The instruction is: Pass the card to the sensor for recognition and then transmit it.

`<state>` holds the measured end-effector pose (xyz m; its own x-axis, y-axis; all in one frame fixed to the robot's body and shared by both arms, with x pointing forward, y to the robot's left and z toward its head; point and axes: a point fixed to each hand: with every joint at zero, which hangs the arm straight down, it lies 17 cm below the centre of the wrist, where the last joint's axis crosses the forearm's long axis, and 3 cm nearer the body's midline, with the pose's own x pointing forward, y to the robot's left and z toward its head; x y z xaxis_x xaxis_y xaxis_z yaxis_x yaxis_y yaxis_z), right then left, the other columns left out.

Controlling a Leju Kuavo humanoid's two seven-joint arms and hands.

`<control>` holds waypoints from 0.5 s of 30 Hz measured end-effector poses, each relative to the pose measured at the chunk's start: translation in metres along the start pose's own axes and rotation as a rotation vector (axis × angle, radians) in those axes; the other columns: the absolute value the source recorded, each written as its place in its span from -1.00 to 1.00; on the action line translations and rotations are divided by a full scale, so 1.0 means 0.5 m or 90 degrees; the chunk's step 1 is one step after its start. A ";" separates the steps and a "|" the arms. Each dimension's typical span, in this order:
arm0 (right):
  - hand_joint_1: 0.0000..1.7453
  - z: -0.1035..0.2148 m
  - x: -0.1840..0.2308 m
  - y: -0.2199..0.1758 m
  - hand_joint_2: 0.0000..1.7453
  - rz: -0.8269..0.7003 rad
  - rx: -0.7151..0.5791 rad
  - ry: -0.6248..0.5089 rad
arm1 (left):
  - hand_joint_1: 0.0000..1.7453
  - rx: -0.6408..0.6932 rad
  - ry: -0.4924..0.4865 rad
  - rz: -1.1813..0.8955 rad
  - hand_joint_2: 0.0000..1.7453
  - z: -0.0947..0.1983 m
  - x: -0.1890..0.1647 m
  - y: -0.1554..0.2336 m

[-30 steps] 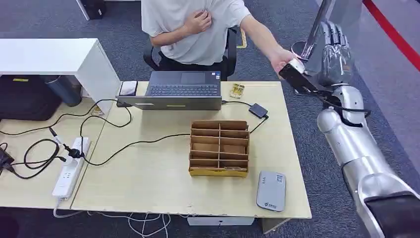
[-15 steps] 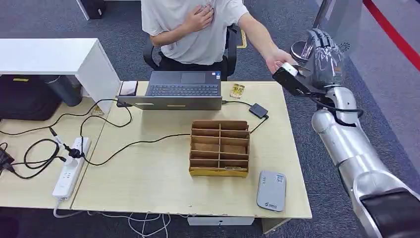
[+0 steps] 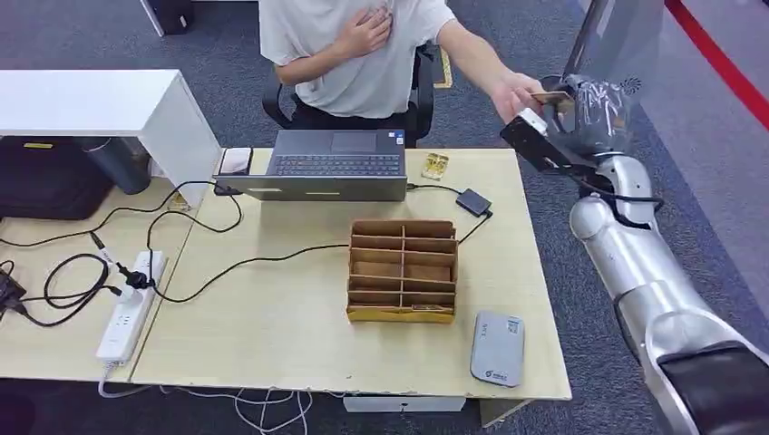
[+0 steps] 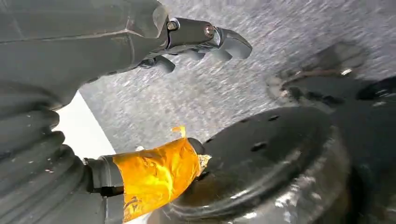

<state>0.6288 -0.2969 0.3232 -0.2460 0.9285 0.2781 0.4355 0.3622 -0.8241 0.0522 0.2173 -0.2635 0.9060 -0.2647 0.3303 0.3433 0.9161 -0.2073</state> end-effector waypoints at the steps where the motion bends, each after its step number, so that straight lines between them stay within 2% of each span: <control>1: 1.00 -0.002 0.000 -0.002 1.00 -0.002 -0.002 0.000 | -1.00 0.006 -0.010 -0.004 1.00 -0.001 0.005 0.003; 6: 1.00 0.003 0.010 -0.011 1.00 -0.014 -0.023 -0.013 | -1.00 0.013 -0.016 0.006 1.00 -0.001 0.009 0.007; 9: 1.00 0.030 0.021 -0.011 1.00 -0.020 -0.046 -0.029 | -1.00 0.011 -0.016 0.015 1.00 -0.001 0.010 0.005; 15: 1.00 0.197 0.024 0.011 1.00 -0.021 -0.073 -0.058 | -1.00 0.028 -0.006 0.047 1.00 -0.003 0.001 0.008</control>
<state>0.5432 -0.2919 0.2734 -0.3378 0.9062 0.2542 0.5200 0.4048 -0.7521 0.0544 0.2206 -0.2654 0.9263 -0.1930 0.3237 0.2636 0.9456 -0.1907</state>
